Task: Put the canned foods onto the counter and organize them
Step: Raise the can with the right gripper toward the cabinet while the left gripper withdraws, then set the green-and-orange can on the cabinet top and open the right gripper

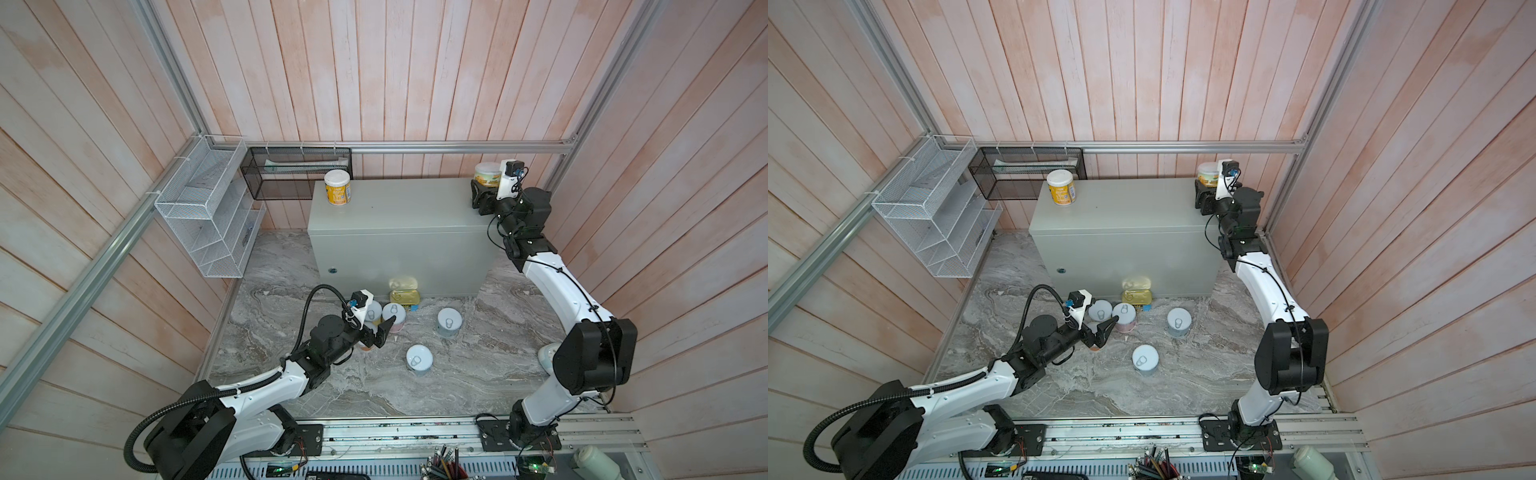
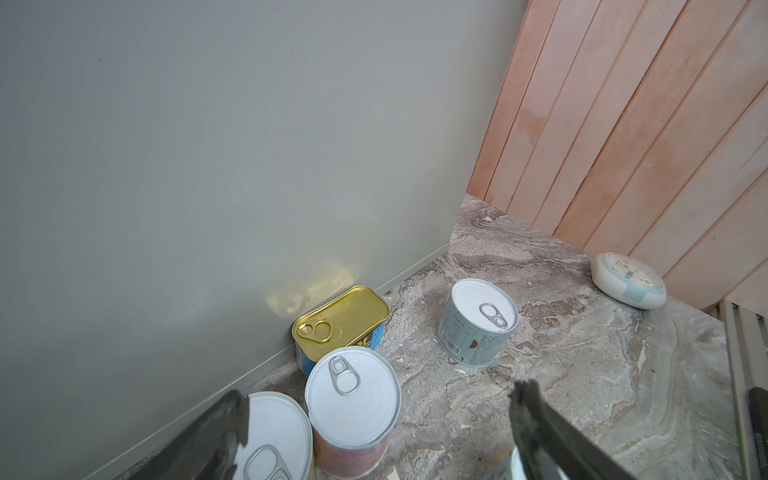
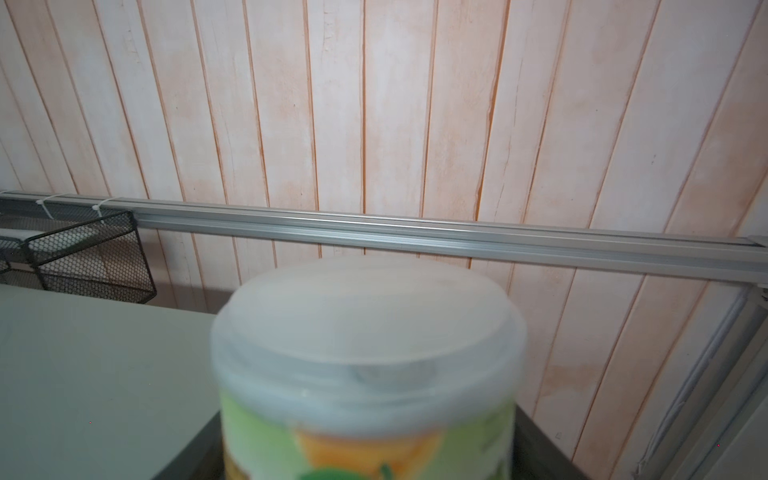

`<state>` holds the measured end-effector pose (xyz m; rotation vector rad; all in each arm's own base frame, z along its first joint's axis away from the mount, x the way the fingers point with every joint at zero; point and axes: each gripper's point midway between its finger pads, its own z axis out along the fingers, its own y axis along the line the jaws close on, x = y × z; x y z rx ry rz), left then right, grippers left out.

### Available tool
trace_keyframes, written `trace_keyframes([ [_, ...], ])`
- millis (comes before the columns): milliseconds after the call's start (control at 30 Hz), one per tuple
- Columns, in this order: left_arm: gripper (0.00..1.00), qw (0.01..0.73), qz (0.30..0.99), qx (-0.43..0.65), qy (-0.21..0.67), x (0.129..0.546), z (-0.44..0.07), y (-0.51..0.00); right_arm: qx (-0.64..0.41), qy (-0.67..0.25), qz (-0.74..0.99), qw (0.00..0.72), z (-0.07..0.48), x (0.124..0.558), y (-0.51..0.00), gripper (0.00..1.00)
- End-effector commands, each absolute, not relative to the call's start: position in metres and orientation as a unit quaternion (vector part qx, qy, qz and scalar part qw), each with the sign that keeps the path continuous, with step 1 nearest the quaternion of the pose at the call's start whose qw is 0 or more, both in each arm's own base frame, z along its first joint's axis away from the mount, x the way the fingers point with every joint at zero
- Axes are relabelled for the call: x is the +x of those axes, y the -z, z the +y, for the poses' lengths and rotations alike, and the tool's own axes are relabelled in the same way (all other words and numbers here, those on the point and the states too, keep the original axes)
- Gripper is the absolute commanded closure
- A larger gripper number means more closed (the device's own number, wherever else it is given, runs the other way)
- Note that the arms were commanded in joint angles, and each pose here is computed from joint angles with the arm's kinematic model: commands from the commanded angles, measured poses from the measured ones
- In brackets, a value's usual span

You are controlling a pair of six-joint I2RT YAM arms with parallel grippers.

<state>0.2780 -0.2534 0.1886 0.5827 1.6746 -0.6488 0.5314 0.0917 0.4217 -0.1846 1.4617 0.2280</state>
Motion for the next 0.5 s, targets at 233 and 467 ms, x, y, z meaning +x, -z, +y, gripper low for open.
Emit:
trace_keyframes([
  [233, 0.00, 0.586, 0.723, 0.247, 0.268, 0.285, -0.254, -0.187, -0.088, -0.099, 0.618, 0.775, 0.081, 0.551, -0.457, 0.37],
  [467, 0.00, 0.578, 0.730, 0.245, 0.269, 0.287, -0.256, -0.182, -0.104, -0.113, 0.627, 0.764, 0.090, 0.565, -0.450, 0.35],
])
